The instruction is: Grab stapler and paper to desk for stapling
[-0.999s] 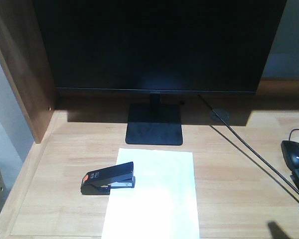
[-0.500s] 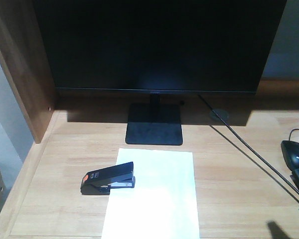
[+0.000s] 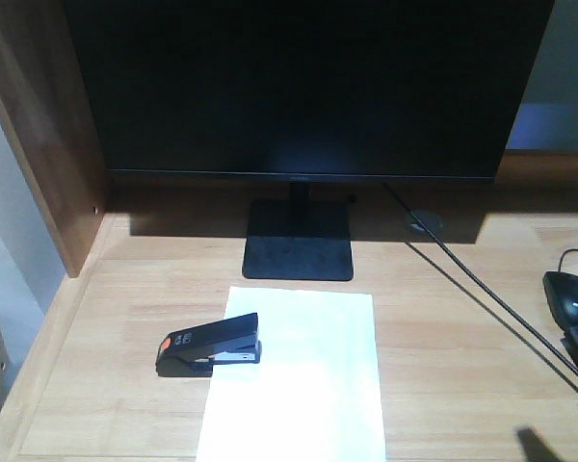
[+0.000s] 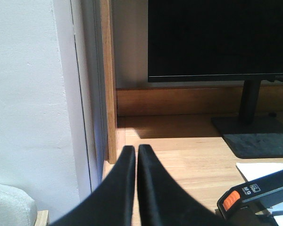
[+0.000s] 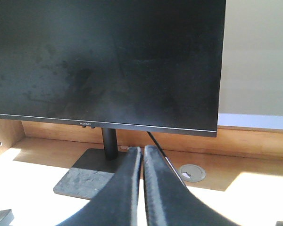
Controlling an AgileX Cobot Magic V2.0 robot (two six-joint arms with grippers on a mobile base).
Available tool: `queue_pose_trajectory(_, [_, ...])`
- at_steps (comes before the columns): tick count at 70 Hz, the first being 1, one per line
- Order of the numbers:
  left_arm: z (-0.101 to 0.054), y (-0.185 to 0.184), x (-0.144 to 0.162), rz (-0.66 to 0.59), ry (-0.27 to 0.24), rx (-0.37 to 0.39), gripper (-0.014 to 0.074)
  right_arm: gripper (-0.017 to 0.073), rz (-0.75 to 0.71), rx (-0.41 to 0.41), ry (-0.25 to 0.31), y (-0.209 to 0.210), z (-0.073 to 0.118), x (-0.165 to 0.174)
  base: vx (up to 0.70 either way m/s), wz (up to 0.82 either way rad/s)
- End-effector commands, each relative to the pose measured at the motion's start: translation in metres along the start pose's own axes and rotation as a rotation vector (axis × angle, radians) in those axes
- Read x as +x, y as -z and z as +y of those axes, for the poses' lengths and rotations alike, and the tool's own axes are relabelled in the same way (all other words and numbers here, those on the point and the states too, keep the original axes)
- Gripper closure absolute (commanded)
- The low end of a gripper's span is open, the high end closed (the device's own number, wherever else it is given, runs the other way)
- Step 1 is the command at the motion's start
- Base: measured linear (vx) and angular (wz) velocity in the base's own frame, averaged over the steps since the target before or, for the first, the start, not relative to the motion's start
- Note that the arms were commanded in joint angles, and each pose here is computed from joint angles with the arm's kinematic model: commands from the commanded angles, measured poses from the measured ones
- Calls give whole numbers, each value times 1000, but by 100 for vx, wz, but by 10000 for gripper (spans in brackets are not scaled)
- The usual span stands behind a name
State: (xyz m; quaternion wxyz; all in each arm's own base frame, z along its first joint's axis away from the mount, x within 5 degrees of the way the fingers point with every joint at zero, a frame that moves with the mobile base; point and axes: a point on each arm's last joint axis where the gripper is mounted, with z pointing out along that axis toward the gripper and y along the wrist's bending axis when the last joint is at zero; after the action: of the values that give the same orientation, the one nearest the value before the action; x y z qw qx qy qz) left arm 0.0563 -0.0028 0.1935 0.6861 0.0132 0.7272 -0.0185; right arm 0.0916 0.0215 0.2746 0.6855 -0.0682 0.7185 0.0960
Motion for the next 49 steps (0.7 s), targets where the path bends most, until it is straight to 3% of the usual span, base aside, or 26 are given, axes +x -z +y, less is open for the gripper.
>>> queue_pose_trajectory(1, [0,1,-4,-77,18,-1,600,564,-25,15,58,0,-1,-10,0,0])
queue_pose_trajectory(49, [0,1,-4,-77,18,-1,600,564,-39,24,52,0,-2,-11,0,0])
